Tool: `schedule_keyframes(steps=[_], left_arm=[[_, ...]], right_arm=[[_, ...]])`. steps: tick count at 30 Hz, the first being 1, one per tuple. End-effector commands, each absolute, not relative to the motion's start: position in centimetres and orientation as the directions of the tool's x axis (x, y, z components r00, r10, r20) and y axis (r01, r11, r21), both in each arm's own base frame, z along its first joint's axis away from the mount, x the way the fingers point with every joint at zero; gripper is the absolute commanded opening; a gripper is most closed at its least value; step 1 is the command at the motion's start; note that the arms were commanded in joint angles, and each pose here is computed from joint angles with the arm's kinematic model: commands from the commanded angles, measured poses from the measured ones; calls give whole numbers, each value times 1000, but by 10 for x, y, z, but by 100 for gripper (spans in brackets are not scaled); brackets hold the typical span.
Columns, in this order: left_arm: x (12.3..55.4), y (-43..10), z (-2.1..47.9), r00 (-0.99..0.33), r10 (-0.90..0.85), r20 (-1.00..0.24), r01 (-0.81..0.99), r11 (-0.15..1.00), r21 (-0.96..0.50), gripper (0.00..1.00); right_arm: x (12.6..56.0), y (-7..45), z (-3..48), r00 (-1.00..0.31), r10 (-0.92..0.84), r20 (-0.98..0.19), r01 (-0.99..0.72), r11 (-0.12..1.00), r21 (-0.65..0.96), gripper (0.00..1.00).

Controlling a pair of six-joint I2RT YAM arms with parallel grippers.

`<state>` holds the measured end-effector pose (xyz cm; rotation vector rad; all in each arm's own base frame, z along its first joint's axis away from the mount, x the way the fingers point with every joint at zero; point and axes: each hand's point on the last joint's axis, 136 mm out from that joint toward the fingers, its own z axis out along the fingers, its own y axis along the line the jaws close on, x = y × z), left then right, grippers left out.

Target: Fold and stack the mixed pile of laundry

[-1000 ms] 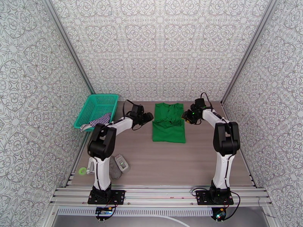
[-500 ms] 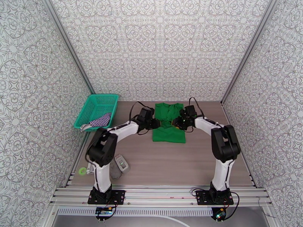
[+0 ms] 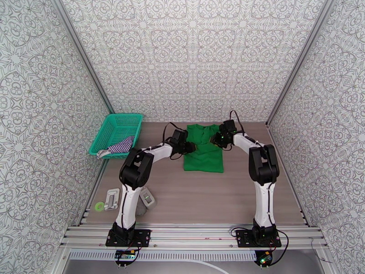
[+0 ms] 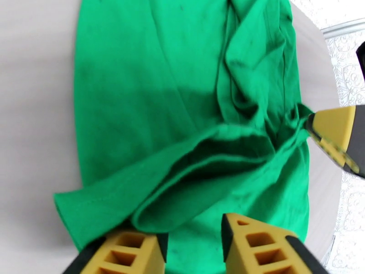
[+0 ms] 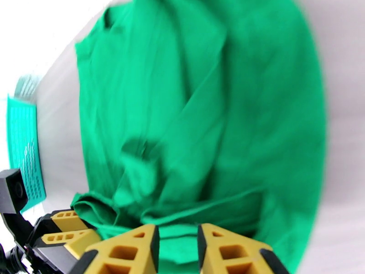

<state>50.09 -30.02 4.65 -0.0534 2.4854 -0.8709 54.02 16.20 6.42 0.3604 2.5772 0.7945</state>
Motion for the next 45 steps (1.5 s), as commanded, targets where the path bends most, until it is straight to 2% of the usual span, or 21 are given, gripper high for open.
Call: schedule_keyframes(steps=[1, 6, 11, 15, 22, 26, 30, 35, 40, 45], left_arm=[[519, -297, 44, -859, -218, -463, 134, 777, -615, 45], [531, -298, 61, -838, -224, -498, 172, 758, -630, 45], [521, -299, 130, -784, -199, -588, 262, 753, -604, 52], [482, -284, 160, -769, -194, -609, 268, 767, -583, 57], [392, -247, 126, -858, -191, -477, 153, 790, -593, 59], [352, -241, 98, -896, -201, -397, 98, 781, -616, 59], [339, -243, 76, -907, -246, -341, 51, 741, -670, 59], [342, -256, 59, -914, -247, -323, 40, 735, -677, 53], [355, -257, 40, -910, -260, -323, -7, 789, -614, 51], [372, -267, 38, -901, -263, -346, 0, 796, -605, 44]], right_arm=[[552, 144, 41, -881, 363, -304, 154, 827, 541, 28], [560, 137, 60, -872, 370, -319, 143, 818, 557, 28], [536, 130, 114, -846, 365, -388, 96, 820, 564, 37], [488, 117, 129, -837, 380, -394, 103, 816, 569, 49], [391, 120, 95, -898, 367, -244, 136, 757, 640, 58], [357, 124, 72, -920, 357, -163, 168, 734, 658, 57], [340, 128, 52, -932, 346, -103, 193, 718, 668, 53], [339, 128, 37, -937, 340, -80, 205, 721, 662, 48], [352, 133, 26, -941, 332, -66, 205, 715, 668, 44], [366, 139, 23, -944, 322, -67, 195, 712, 674, 31]])
